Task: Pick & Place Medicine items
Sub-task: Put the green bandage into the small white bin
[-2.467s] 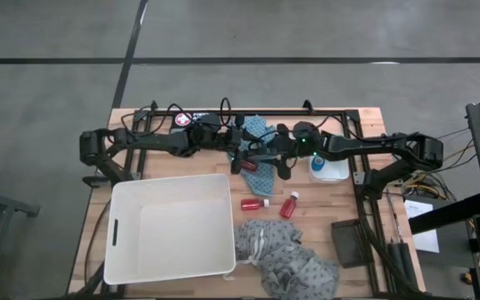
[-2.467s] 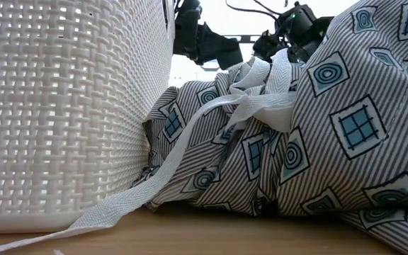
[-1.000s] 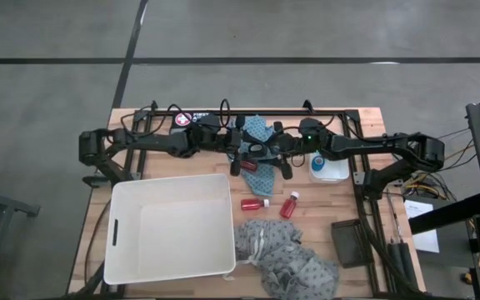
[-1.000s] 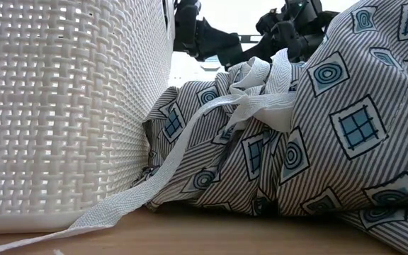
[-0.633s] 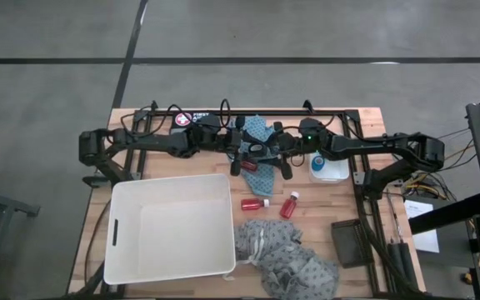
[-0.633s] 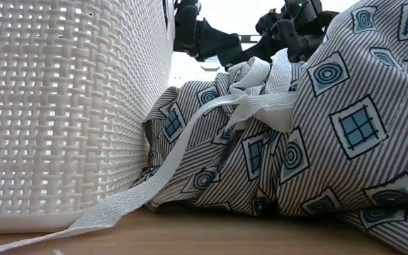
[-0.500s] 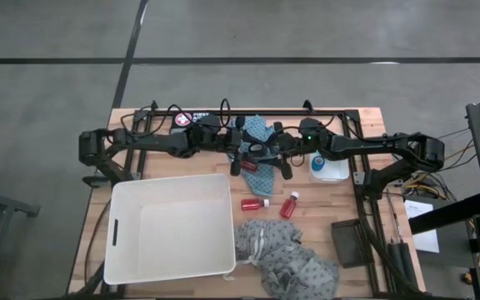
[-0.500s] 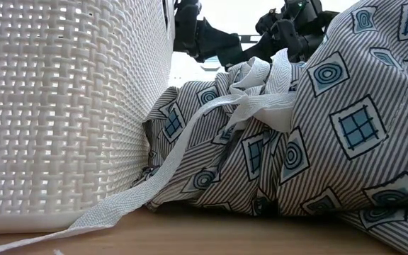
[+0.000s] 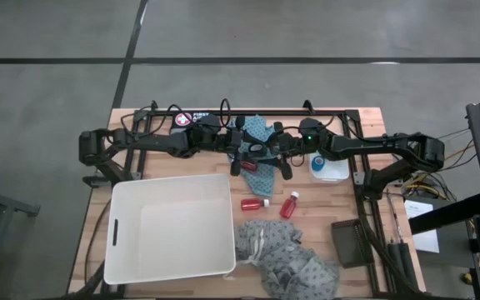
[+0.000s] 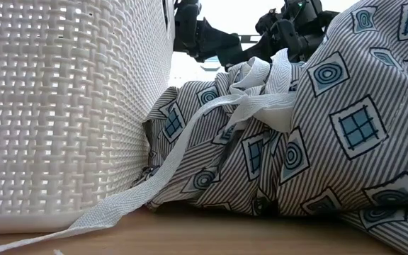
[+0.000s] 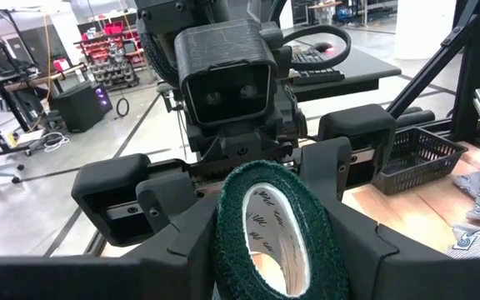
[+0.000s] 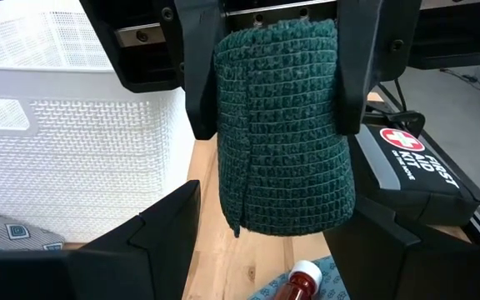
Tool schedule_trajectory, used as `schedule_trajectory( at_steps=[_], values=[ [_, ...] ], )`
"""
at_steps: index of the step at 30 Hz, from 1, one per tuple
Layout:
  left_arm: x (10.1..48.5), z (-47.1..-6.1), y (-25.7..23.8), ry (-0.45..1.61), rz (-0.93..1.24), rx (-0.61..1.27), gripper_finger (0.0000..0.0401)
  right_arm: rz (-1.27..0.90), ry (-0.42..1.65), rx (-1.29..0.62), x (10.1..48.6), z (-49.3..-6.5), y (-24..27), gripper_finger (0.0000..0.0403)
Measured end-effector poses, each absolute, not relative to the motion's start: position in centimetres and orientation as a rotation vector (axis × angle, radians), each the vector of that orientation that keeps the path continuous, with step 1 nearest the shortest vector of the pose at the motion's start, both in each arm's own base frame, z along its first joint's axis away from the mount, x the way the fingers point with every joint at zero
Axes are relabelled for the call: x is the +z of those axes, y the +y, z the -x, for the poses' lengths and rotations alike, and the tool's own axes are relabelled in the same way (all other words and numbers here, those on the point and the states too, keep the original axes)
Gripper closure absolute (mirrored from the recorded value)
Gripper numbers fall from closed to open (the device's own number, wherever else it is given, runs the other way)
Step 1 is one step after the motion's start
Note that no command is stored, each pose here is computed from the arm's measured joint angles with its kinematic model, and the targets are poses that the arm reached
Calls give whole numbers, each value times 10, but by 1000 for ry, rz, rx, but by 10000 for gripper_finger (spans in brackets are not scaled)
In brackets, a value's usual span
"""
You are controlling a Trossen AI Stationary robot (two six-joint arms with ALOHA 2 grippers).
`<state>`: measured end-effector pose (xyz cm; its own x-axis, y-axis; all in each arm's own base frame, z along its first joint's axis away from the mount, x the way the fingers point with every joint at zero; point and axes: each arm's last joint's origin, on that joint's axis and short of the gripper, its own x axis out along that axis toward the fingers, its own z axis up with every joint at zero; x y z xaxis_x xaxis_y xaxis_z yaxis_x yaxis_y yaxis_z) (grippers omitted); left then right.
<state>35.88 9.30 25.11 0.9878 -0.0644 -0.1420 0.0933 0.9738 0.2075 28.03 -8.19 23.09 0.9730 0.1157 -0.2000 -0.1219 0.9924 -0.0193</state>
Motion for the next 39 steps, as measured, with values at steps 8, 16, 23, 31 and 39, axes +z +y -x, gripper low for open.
schedule_trajectory(
  at_steps=[8,16,23,31,39],
  values=[
    [251,-359,93,136,-215,-80,235,33,200,109,231,-280,-82,170],
    [251,-359,93,137,-215,-80,235,32,200,105,231,-280,-82,170],
    [251,-359,93,137,-214,-80,235,34,200,105,231,-280,-82,157],
    [251,-359,93,138,-215,-76,235,32,200,106,231,-280,-82,98],
    [251,-359,93,139,-214,-76,235,29,200,106,231,-280,-82,66]
  ],
)
